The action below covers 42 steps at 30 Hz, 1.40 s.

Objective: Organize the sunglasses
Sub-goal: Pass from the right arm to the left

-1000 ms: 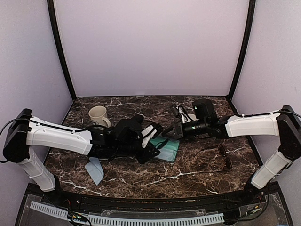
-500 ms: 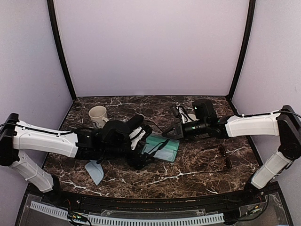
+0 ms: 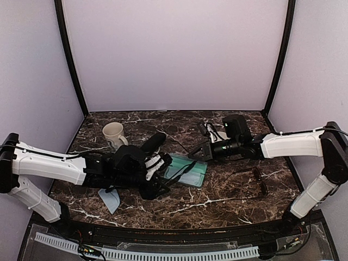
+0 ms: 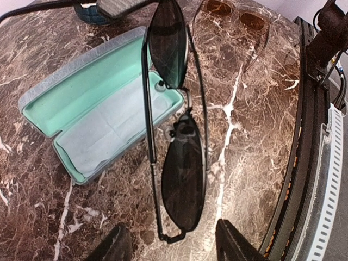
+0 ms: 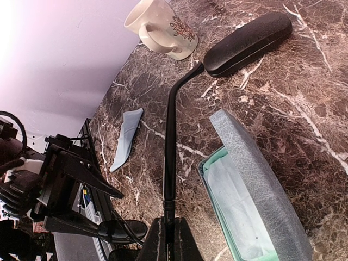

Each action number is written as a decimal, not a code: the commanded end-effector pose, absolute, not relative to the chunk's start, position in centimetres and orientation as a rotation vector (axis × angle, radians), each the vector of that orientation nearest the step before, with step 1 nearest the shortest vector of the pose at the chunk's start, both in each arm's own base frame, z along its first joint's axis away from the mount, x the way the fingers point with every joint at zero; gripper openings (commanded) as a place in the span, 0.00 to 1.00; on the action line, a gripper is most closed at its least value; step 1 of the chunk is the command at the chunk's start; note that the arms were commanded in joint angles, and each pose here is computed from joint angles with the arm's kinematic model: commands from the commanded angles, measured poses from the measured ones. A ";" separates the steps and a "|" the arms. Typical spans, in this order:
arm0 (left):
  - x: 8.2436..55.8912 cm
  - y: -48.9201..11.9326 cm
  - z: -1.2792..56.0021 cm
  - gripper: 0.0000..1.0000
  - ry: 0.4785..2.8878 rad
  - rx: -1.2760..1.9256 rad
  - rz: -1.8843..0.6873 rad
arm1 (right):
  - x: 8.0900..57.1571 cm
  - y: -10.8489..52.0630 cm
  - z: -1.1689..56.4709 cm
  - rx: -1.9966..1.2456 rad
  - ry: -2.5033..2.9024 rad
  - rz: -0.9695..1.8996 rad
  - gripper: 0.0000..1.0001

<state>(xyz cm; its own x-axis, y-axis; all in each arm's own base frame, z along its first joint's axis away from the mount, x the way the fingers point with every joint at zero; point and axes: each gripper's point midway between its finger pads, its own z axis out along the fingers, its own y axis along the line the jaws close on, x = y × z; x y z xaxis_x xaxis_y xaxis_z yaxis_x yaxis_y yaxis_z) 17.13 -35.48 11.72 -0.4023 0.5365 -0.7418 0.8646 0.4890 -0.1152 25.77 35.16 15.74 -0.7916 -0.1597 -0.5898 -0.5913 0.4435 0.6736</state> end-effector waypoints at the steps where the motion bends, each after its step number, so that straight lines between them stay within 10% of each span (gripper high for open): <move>1: 17.0 -35.8 11.3 0.52 2.086 1.205 -0.647 | 26.2 35.2 17.0 -0.640 2.206 1.308 0.00; 42: 18.1 -37.6 12.6 0.17 2.024 1.237 -0.627 | 25.7 35.4 16.2 -0.659 2.223 1.343 0.01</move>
